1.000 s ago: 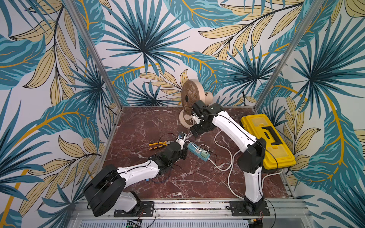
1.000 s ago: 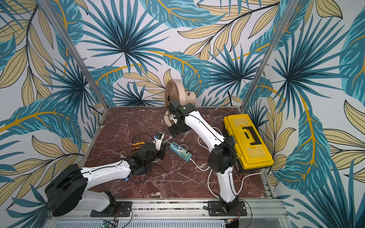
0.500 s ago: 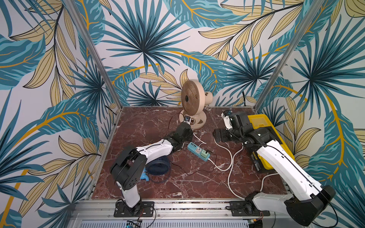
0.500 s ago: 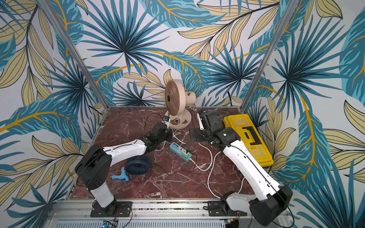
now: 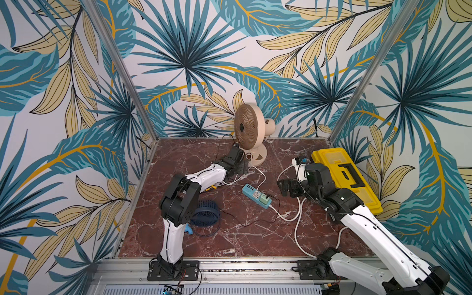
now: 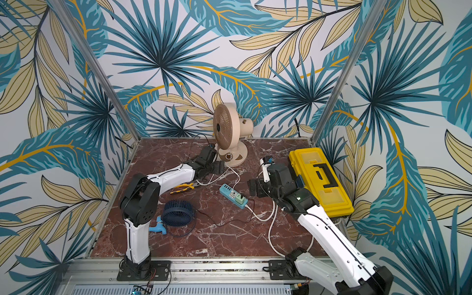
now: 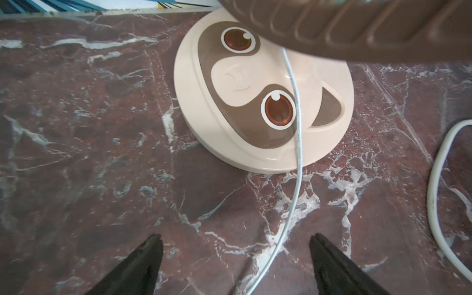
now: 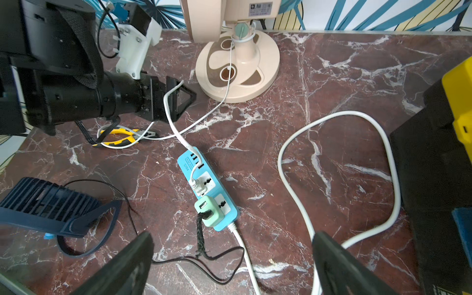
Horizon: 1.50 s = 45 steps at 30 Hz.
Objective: Plug the desk fan into the power strip
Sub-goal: Adjust the power cord at the center of the board.
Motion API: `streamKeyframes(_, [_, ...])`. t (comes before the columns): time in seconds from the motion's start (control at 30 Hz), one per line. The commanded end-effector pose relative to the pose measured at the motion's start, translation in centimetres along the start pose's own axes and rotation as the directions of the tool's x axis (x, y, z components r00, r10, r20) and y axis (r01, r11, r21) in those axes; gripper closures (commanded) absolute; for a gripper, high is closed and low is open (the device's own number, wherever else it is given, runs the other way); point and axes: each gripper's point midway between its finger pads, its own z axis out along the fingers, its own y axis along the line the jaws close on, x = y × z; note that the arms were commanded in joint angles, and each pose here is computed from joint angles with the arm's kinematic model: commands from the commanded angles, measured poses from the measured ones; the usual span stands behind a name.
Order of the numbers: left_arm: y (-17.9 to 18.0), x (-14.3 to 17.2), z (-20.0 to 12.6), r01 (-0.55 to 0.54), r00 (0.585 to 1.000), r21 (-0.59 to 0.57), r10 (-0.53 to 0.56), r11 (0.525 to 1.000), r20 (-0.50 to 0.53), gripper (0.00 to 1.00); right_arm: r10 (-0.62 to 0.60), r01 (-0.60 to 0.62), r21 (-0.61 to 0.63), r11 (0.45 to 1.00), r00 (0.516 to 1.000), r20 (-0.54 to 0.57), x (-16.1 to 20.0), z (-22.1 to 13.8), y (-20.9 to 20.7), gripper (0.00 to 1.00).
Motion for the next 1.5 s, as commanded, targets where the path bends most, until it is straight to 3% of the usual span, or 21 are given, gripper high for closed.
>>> streamKeyframes(0.0, [2.3,-2.8,-3.3,0.083,0.996,0.008,-0.083,0.996,-0.028,0.04,0.022,-0.021,-0.031,0.999,0.999,0.032,-0.5,-0.7,0.4,0.00])
streamKeyframes(0.13, [4.7,-2.8,-4.1,0.164,0.972,0.081,-0.147,0.983,-0.181,0.04,0.033,-0.030,-0.067,0.997,0.999,0.041,-0.8,-1.1,1.0,0.01])
streamKeyframes(0.3, [8.6,-3.2,-2.7,0.276,0.935,0.107,-0.241,0.955,-0.259,0.06,0.041,-0.039,-0.097,0.995,0.999,0.025,-0.8,-0.5,1.7,0.00])
streamKeyframes(0.5, [10.3,-0.6,0.0,0.284,0.884,0.075,-0.231,0.956,-0.406,0.14,0.048,-0.051,-0.121,0.991,0.999,-0.022,0.0,0.7,2.1,0.00])
streamKeyframes(0.63, [11.2,-0.8,-1.9,0.268,0.912,0.062,-0.233,0.961,-0.337,0.10,0.039,-0.041,-0.141,0.989,0.999,-0.018,0.1,0.7,2.3,0.00])
streamKeyframes(0.73, [12.2,0.1,-3.6,0.233,0.906,0.020,-0.209,0.972,-0.369,0.01,0.032,-0.034,-0.162,0.986,0.999,-0.015,-0.1,0.4,2.7,0.00])
streamKeyframes(0.83, [11.0,0.7,-4.9,0.237,0.900,0.093,-0.182,0.967,-0.396,0.00,0.025,-0.025,-0.174,0.984,1.000,-0.002,-0.4,0.1,2.9,0.01])
streamKeyframes(0.97, [8.7,-0.1,-7.4,0.257,0.918,0.229,-0.163,0.939,-0.360,0.00,0.013,-0.013,-0.169,0.986,1.000,-0.002,-0.3,0.0,2.8,0.00])
streamKeyframes(1.1, [8.1,-1.2,-9.5,0.270,0.931,0.273,-0.177,0.924,-0.320,0.00,0.009,-0.008,-0.156,0.988,1.000,0.003,-0.3,-0.2,2.5,0.00])
streamKeyframes(1.23, [9.4,-2.2,-11.0,0.292,0.941,0.247,-0.230,0.924,-0.250,0.00,-0.002,0.006,-0.103,0.995,0.999,0.036,-0.5,-0.5,1.5,0.00])
streamKeyframes(1.47, [12.9,-2.9,-14.5,0.281,0.959,0.070,-0.278,0.957,-0.052,0.00,-0.091,0.088,0.030,0.996,0.985,0.146,-2.6,-1.9,-0.6,0.01])
